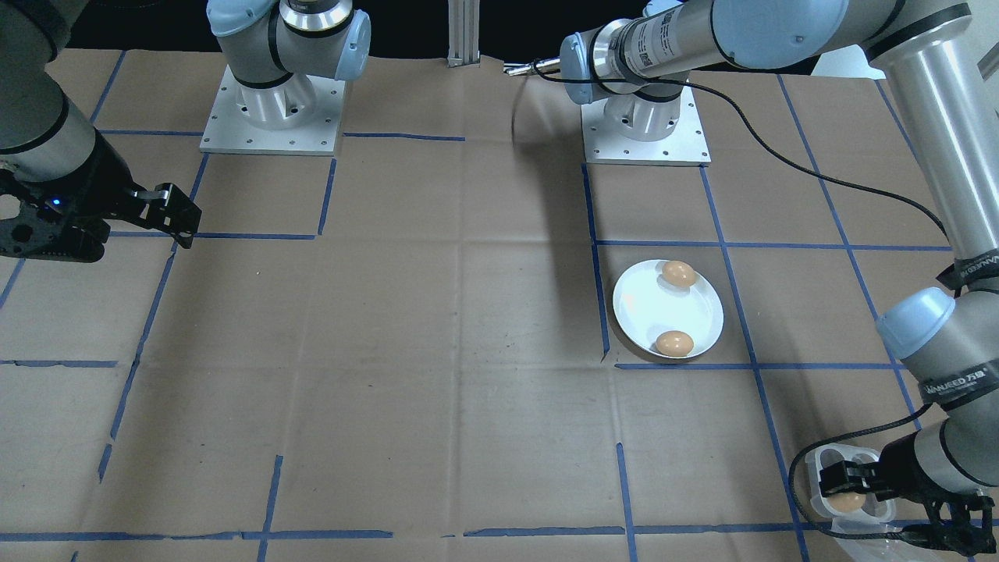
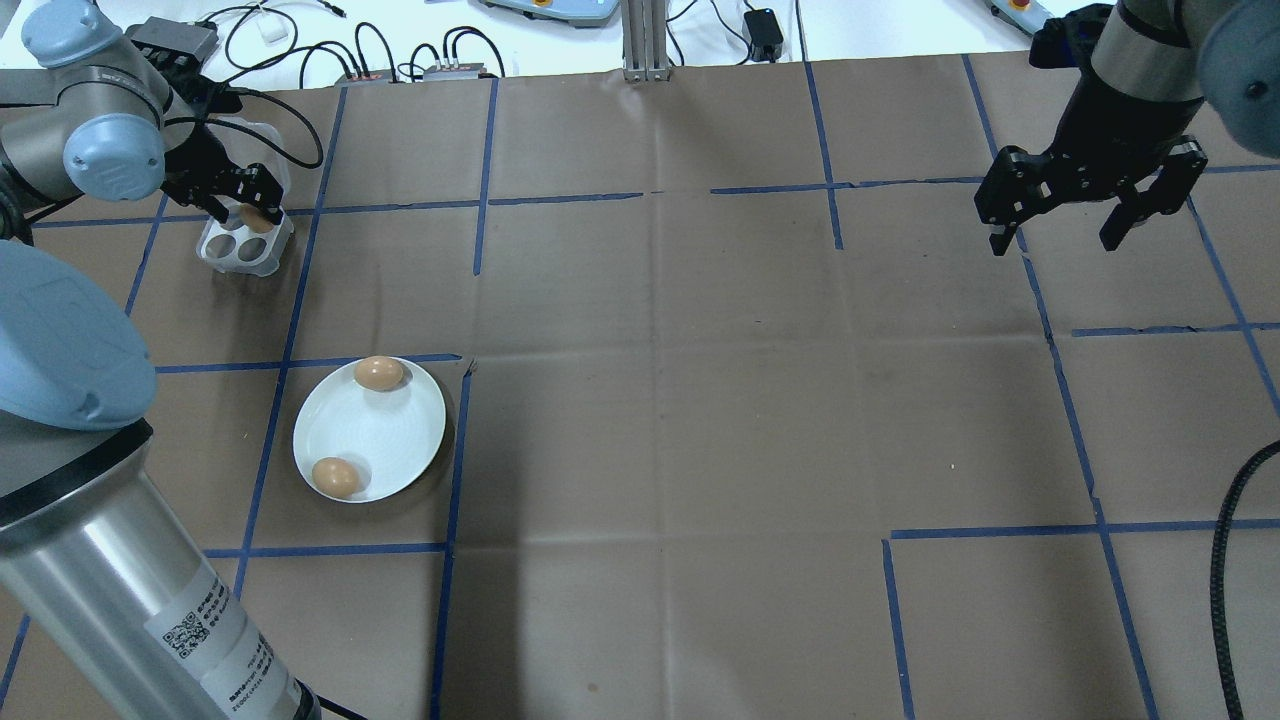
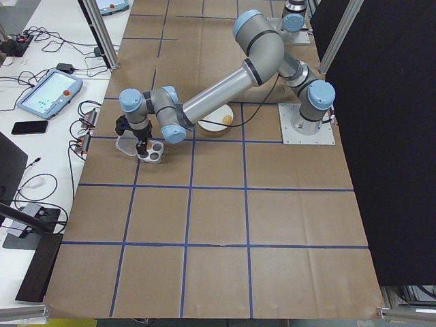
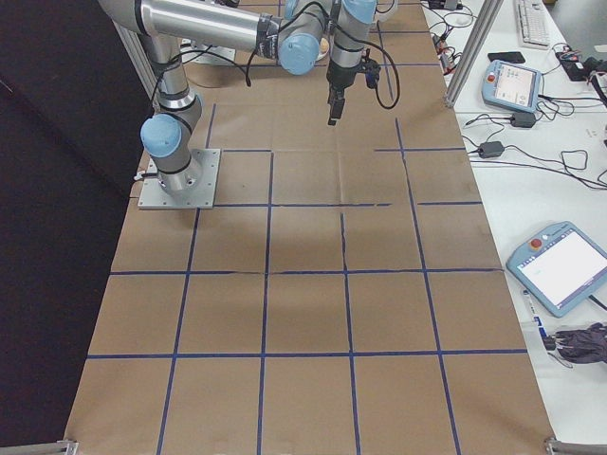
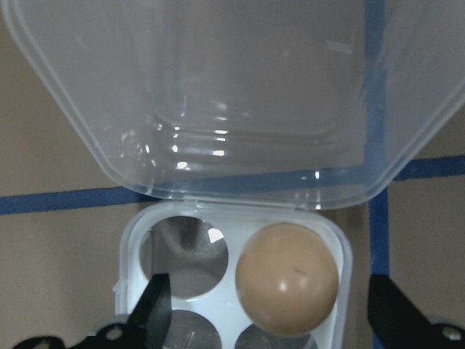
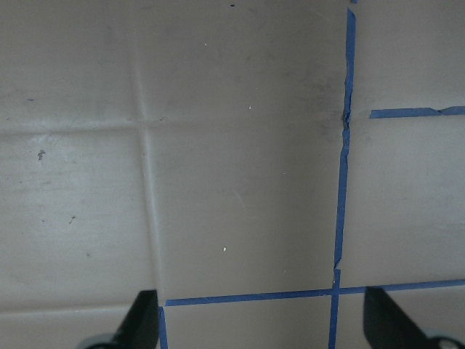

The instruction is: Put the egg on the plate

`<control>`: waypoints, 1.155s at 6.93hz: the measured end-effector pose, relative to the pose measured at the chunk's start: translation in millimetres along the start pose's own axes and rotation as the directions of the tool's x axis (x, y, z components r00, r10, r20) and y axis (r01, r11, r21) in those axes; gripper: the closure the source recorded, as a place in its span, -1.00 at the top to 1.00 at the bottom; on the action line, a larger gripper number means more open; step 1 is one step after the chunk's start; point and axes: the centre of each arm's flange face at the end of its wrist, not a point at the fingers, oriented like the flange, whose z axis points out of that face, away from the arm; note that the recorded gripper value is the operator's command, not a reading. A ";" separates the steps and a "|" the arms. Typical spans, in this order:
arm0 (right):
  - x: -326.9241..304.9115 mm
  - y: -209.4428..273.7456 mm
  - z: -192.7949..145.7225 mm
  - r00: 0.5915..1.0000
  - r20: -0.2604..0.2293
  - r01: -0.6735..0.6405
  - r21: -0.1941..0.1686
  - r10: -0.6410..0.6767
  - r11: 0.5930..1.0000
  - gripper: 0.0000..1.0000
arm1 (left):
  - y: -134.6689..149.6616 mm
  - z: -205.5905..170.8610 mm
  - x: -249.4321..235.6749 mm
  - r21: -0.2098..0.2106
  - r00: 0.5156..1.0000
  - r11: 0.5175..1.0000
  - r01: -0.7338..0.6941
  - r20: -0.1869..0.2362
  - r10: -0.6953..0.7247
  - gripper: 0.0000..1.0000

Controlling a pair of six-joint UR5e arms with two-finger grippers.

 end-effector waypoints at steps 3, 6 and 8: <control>0.0 0.0 0.0 1.000 0.000 0.000 0.000 0.000 1.000 1.00 | -1.6 -2.7 -0.6 0.006 1.000 1.000 0.005 0.001 -0.005 -0.07; 0.0 0.1 0.0 1.000 0.000 0.000 -0.001 0.000 1.000 1.00 | -1.1 -5.2 -0.5 0.007 1.000 1.000 0.009 0.003 -0.009 -0.94; 0.0 0.1 0.0 1.000 0.000 0.000 -0.001 0.000 1.000 1.00 | 1.2 -23.7 3.8 0.005 1.000 1.000 0.008 0.007 -0.009 -0.94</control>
